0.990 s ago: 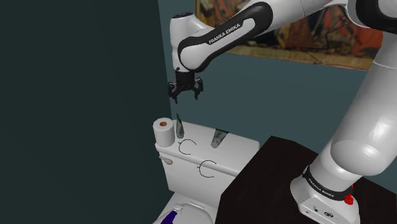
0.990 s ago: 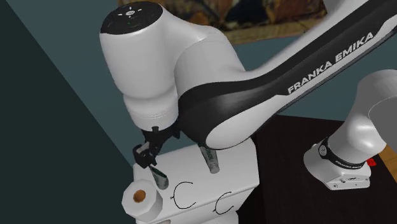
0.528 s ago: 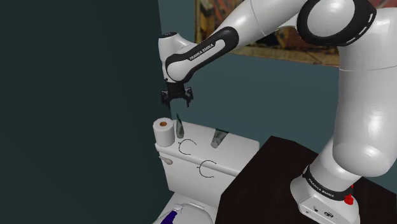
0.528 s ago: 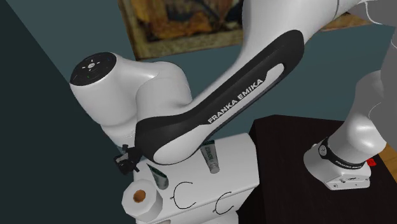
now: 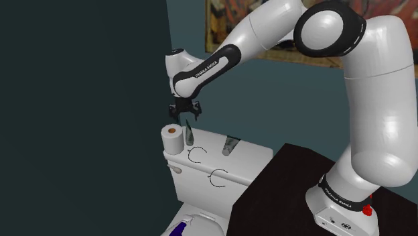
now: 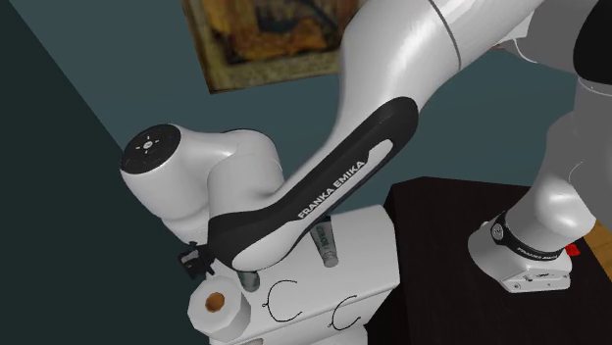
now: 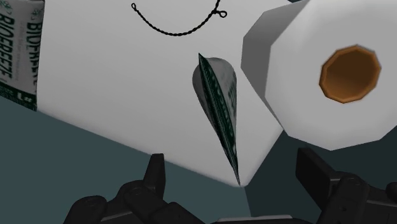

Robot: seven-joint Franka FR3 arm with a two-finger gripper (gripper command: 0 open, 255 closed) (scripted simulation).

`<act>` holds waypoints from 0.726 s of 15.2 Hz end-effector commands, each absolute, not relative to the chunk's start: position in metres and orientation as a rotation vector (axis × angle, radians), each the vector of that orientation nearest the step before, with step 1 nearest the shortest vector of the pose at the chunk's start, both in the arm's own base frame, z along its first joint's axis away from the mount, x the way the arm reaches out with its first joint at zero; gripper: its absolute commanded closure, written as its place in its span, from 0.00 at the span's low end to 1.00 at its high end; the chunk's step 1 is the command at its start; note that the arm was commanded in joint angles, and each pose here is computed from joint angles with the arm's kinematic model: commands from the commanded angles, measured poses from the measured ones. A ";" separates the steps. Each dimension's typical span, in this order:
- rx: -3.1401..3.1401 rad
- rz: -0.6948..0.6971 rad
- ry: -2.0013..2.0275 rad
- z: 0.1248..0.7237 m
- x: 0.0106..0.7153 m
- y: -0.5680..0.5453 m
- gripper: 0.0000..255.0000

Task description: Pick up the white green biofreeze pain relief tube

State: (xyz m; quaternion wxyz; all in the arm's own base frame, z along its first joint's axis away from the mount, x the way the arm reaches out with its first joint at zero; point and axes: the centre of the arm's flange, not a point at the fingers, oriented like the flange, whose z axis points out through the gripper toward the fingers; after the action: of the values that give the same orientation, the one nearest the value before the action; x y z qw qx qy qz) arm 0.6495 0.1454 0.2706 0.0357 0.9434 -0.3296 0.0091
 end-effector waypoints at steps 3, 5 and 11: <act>2.899 0.029 -1.013 0.263 0.650 0.146 1.00; 2.898 0.029 -1.013 0.262 0.650 0.146 1.00; 2.898 0.029 -1.013 0.262 0.650 0.146 1.00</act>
State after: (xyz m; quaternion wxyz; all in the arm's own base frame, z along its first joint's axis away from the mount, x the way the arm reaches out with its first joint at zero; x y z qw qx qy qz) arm 0.6503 0.1456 0.2630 0.0353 0.9433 -0.3298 0.0100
